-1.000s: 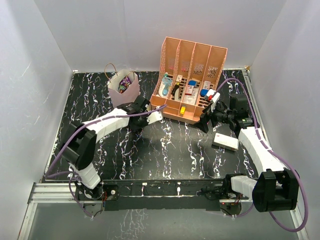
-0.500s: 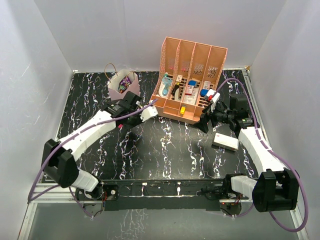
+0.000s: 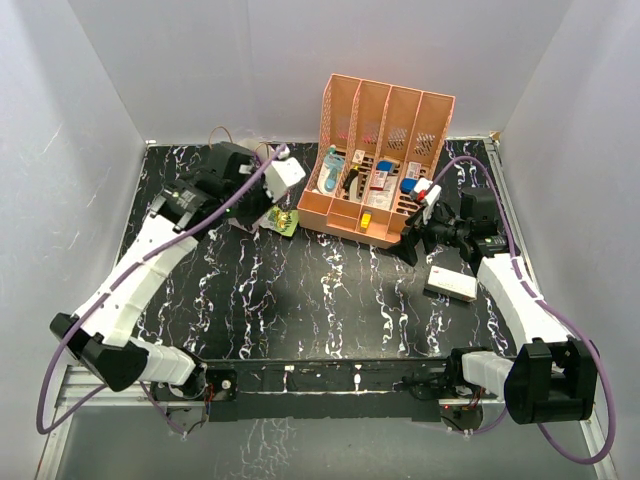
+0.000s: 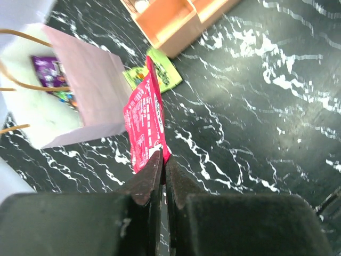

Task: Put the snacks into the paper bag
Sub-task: Place the snack in the paper bag.

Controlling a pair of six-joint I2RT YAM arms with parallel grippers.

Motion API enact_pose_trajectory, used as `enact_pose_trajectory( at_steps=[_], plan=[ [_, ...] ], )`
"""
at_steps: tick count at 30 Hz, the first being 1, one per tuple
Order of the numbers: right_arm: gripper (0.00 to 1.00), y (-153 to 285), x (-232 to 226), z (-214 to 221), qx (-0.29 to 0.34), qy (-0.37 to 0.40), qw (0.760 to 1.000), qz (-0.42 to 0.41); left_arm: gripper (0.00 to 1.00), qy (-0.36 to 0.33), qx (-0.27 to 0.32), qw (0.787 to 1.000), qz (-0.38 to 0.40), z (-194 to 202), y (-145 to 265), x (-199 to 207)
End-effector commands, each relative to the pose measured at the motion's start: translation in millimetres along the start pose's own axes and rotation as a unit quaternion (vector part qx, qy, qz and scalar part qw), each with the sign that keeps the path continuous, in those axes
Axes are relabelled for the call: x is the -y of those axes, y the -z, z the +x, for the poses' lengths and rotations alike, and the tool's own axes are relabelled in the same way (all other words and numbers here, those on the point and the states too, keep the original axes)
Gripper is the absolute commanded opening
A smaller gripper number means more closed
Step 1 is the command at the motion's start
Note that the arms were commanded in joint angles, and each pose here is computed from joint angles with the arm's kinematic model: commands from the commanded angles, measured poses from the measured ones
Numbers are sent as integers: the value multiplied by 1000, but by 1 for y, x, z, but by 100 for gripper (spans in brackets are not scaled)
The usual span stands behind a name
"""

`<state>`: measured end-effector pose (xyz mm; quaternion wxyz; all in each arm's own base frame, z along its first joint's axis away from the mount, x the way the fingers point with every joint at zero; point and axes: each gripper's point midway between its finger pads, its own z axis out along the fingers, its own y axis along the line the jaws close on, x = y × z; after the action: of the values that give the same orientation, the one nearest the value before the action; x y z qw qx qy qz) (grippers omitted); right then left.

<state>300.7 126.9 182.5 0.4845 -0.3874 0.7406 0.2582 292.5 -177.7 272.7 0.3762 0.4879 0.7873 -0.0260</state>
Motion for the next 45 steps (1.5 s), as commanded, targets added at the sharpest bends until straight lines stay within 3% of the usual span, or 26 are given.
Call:
enact_pose_trajectory(
  at_steps=[1, 4, 10, 20, 30, 45],
  plan=[
    [98, 7, 9, -18, 24, 26, 999, 20, 0, 50, 57, 997, -29, -32, 41, -23],
    [98, 7, 9, -18, 25, 24, 999, 18, 0, 86, 105, 988, -71, -56, 64, -52],
    [98, 9, 8, -20, 29, 25, 999, 16, 0, 157, 153, 968, -124, -77, 73, -110],
    [98, 11, 3, -25, 35, 27, 999, 7, 0, 233, 169, 950, -119, -70, 27, -167],
    [98, 11, 4, -24, 31, 25, 999, 7, 0, 278, 141, 948, -68, -39, -33, -168],
    [98, 10, 2, -23, 30, 21, 999, -2, 0, 318, 116, 941, -6, -23, -86, -152]
  ],
)
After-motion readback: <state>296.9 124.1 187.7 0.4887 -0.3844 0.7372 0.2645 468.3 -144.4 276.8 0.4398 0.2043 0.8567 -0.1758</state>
